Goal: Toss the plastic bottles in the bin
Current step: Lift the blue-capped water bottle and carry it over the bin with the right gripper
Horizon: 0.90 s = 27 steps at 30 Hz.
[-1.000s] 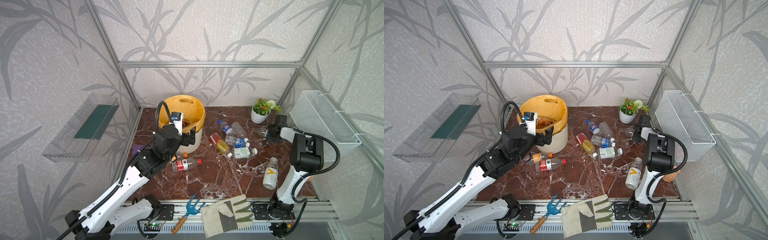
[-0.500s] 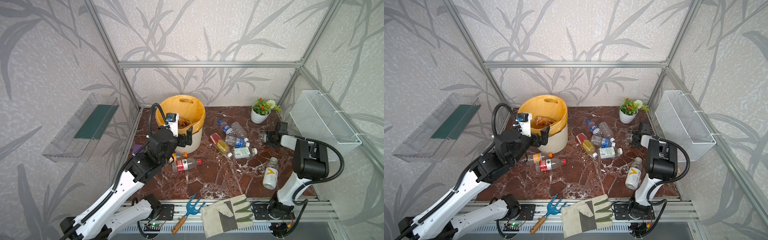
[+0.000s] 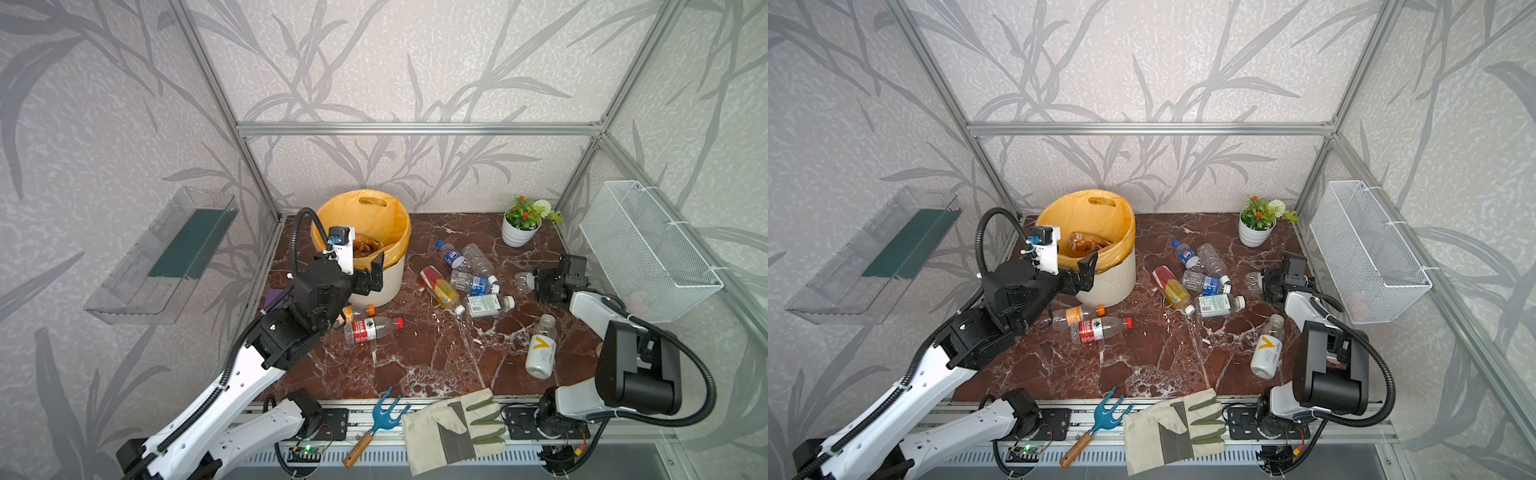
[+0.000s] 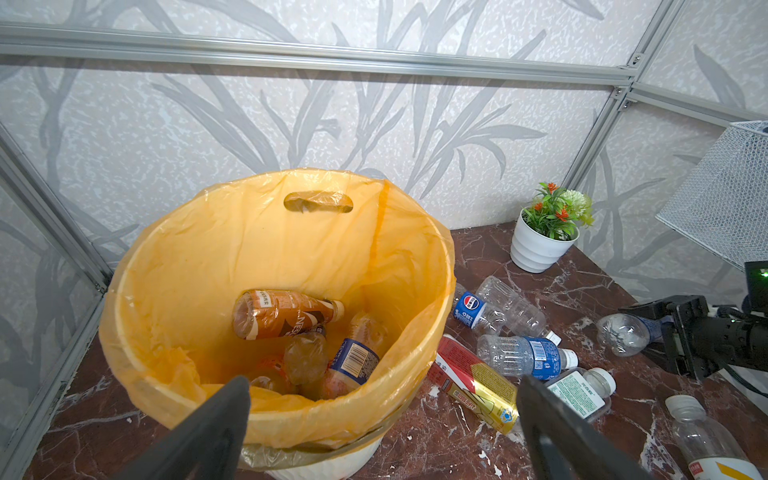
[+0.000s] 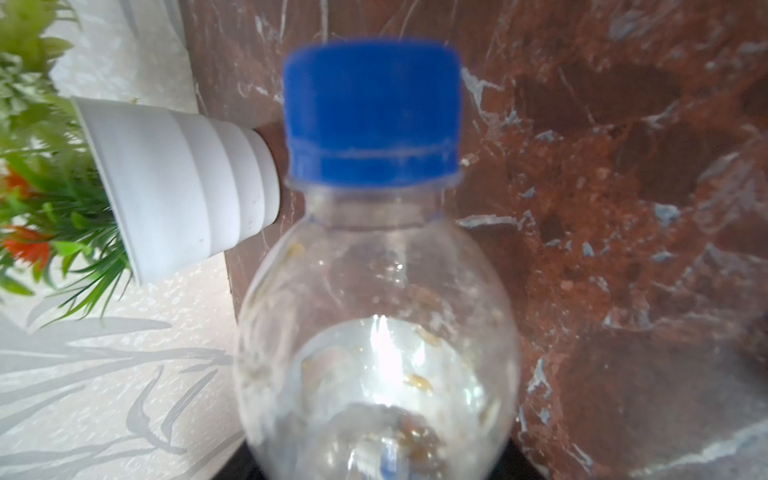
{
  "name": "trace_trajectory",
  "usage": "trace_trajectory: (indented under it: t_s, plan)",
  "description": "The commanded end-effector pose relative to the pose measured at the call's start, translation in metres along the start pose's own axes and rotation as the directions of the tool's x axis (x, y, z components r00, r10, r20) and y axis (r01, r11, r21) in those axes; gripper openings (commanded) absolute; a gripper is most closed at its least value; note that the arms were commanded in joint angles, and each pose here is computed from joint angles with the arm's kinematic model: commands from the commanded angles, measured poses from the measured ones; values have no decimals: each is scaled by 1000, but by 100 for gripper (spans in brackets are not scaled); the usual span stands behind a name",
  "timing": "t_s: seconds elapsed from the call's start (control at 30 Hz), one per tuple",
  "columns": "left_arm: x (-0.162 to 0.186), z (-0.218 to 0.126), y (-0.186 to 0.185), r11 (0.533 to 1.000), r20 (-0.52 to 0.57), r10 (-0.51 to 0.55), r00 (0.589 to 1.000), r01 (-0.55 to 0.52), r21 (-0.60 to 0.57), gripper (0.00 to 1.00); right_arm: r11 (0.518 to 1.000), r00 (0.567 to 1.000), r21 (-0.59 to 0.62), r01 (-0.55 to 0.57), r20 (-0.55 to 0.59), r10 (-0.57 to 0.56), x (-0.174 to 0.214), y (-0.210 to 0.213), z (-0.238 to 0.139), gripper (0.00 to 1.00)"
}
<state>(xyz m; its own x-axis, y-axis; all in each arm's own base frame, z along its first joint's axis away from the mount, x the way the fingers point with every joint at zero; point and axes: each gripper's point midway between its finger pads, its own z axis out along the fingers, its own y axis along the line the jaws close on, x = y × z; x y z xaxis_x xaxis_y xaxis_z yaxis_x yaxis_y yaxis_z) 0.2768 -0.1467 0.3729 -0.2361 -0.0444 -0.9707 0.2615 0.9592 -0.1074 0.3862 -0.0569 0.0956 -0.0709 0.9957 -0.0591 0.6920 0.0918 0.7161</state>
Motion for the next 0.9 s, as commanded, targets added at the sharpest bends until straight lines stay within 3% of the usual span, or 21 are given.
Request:
trace_trajectory:
  t_s: [0.0, 0.33, 0.7, 0.87]
  plan:
    - [-11, -6, 3, 999, 34, -34, 999, 34, -4, 99, 994, 997, -80, 80, -18, -82, 7, 17, -17, 57]
    - [-14, -12, 18, 995, 49, -56, 997, 59, -79, 99, 940, 971, -262, 217, -43, -236, 25, 53, -60, 59]
    - [-6, -12, 44, 973, 32, -104, 994, 108, -206, 99, 725, 843, -489, 484, 40, -536, 58, 117, -129, 60]
    - [-6, -16, 56, 959, 45, -116, 992, 124, -255, 99, 602, 772, -552, 577, 127, -623, 84, 143, -157, 60]
